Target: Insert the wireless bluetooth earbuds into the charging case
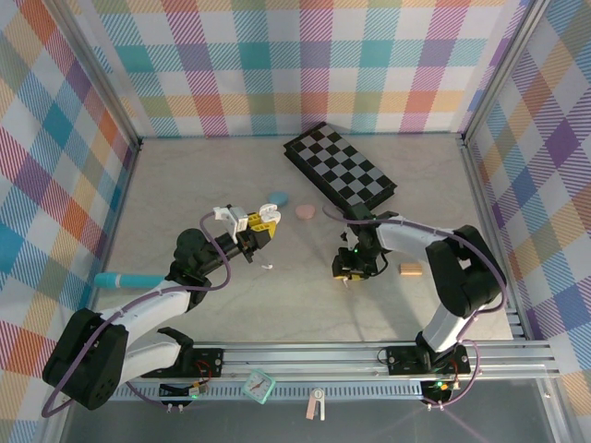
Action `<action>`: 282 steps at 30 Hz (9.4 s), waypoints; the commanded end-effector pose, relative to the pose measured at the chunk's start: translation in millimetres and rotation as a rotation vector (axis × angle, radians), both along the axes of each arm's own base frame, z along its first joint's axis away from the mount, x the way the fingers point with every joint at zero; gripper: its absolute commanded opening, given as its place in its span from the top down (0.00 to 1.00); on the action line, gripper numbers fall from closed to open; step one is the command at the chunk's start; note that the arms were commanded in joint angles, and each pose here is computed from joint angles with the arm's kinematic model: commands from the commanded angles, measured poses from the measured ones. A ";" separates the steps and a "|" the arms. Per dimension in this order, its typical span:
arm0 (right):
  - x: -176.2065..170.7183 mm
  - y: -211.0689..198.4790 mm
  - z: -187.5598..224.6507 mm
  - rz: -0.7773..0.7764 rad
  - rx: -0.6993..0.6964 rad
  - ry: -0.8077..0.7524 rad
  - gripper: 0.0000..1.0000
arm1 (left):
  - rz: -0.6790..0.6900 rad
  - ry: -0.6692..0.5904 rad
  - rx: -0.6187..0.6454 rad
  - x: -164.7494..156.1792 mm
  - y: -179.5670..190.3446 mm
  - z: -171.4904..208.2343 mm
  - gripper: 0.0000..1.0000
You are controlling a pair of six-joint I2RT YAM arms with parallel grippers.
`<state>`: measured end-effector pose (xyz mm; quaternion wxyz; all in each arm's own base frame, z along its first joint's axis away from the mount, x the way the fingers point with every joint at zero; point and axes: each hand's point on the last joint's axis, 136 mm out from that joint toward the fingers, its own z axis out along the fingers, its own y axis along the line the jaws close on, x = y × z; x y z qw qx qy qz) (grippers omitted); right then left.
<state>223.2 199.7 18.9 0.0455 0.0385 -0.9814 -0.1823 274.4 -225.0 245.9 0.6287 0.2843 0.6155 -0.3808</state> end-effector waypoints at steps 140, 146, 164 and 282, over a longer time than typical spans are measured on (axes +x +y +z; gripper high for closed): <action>-3.7 -67.3 -3.0 -0.399 0.141 0.021 0.71 | -0.088 -0.085 -0.051 1.9 -13.2 38.3 1.00; -6.1 -66.4 -9.8 -0.394 0.139 0.048 0.72 | -0.090 -0.083 -0.050 1.5 -13.9 37.4 1.00; 5.7 -81.0 24.6 -0.330 0.080 -0.146 0.79 | -0.099 -0.070 -0.045 6.6 -19.5 31.0 1.00; 20.1 73.4 198.0 0.401 0.363 -0.803 0.71 | -0.341 -0.025 0.086 -10.7 -112.6 -15.2 1.00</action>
